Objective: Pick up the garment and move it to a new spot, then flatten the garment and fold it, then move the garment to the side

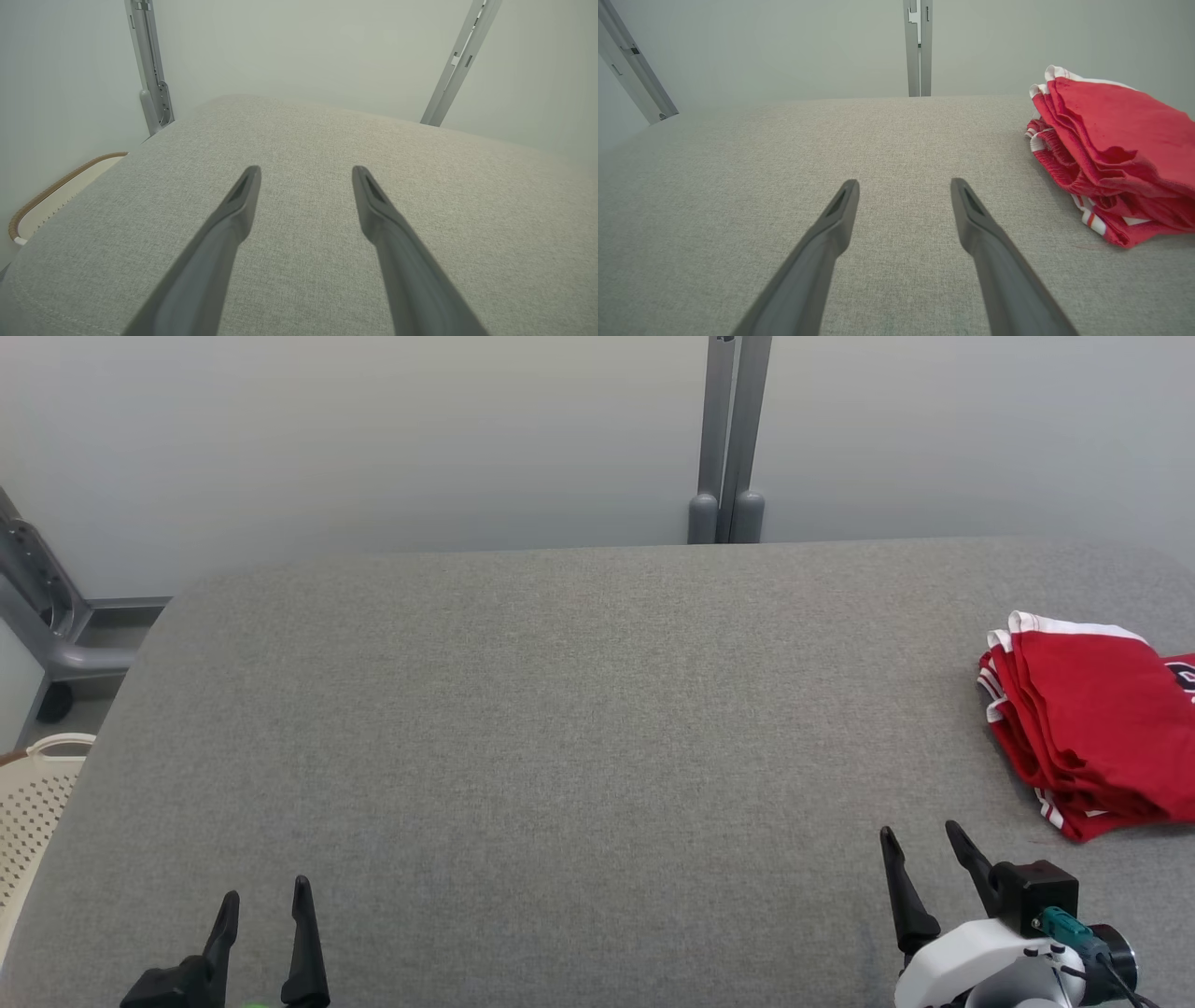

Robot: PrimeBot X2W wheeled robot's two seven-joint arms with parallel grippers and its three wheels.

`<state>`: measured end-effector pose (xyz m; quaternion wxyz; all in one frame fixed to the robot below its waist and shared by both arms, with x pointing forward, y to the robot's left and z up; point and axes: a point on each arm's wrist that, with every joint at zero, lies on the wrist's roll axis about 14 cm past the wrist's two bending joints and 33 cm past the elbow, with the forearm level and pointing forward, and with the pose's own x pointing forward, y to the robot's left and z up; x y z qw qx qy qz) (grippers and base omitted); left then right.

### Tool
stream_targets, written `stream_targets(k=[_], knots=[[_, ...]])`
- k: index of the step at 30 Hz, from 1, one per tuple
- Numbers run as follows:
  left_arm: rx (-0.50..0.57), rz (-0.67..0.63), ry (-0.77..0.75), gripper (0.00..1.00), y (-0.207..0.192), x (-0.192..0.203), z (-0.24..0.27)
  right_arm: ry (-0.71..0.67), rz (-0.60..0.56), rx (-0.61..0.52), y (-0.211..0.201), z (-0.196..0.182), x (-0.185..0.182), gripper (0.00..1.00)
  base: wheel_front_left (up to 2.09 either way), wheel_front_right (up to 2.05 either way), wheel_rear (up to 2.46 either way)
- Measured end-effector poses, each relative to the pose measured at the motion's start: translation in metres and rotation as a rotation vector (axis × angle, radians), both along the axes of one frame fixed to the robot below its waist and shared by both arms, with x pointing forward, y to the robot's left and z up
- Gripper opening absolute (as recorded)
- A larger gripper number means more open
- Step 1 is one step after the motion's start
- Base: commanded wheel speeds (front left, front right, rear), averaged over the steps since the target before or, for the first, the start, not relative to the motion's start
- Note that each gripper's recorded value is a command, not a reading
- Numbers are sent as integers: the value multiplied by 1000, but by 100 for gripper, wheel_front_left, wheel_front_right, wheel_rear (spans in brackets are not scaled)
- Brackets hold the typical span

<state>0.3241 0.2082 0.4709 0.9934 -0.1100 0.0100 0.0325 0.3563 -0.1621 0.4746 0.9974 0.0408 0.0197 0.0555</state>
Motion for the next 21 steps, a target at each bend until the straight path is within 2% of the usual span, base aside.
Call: stream_targets(k=[21], knots=[[2, 2, 38, 100, 3, 0, -13, 21, 2, 24, 2, -6, 3, 100, 0, 0, 0]])
